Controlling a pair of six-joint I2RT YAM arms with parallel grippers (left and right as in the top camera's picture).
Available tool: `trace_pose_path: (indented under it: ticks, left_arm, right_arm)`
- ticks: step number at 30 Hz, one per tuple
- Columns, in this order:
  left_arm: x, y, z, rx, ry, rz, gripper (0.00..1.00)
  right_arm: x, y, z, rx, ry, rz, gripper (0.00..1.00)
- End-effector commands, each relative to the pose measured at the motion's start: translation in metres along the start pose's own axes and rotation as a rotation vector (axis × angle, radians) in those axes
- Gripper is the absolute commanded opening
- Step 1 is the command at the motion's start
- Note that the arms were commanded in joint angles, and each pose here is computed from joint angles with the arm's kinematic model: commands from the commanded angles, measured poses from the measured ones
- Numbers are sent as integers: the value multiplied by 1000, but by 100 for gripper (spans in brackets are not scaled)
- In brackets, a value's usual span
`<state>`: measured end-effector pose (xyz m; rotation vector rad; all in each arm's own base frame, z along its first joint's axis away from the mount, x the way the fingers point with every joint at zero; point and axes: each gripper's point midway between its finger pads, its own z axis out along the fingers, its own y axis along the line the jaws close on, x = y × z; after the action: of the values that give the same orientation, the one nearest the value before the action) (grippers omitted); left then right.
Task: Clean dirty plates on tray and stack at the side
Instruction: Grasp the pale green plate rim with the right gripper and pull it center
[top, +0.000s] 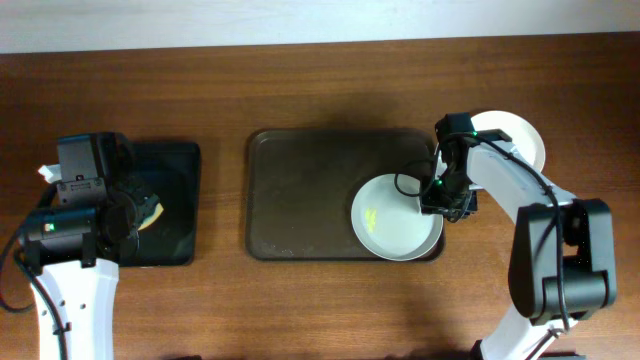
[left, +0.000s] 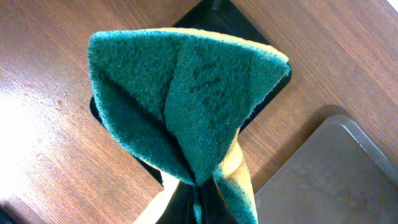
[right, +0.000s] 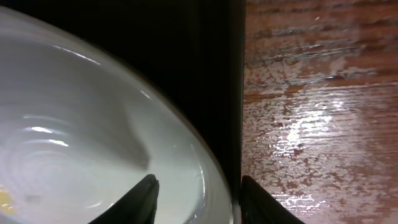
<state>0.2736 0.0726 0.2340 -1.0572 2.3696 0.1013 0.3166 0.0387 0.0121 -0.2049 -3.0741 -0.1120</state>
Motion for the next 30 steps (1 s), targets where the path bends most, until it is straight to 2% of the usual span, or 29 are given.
trace_pose_path:
  ticks: [1, 4, 7, 12, 14, 19, 22, 25, 30]
  left_arm:
    - [-1, 2, 0, -5, -6, -5, 0]
    - [-1, 2, 0, -5, -6, -5, 0]
    - [-1, 2, 0, -5, -6, -6, 0]
    - [-1, 1, 0, -4, -2, -5, 0]
    - [-1, 1, 0, -4, -2, -5, 0]
    - [-1, 1, 0, -3, -3, -5, 0]
    - [-1, 1, 0, -2, -5, -6, 0]
    - [-1, 1, 0, -2, -5, -6, 0]
    - [-1, 1, 0, -2, -5, -6, 0]
  right_arm:
    - [7, -4, 7, 22, 38, 10, 37]
    - [6, -15, -2, 89, 43, 11, 38]
    - [-1, -12, -38, 103, 57, 10, 38]
    - [20, -9, 4, 70, 93, 1, 38]
    - [21, -6, 5, 52, 97, 1, 34]
    - [15, -22, -10, 163, 85, 23, 34]
    - [16, -15, -14, 136, 95, 18, 28]
    - [16, 3, -11, 136, 78, -40, 28]
    - [17, 9, 2, 98, 77, -33, 27]
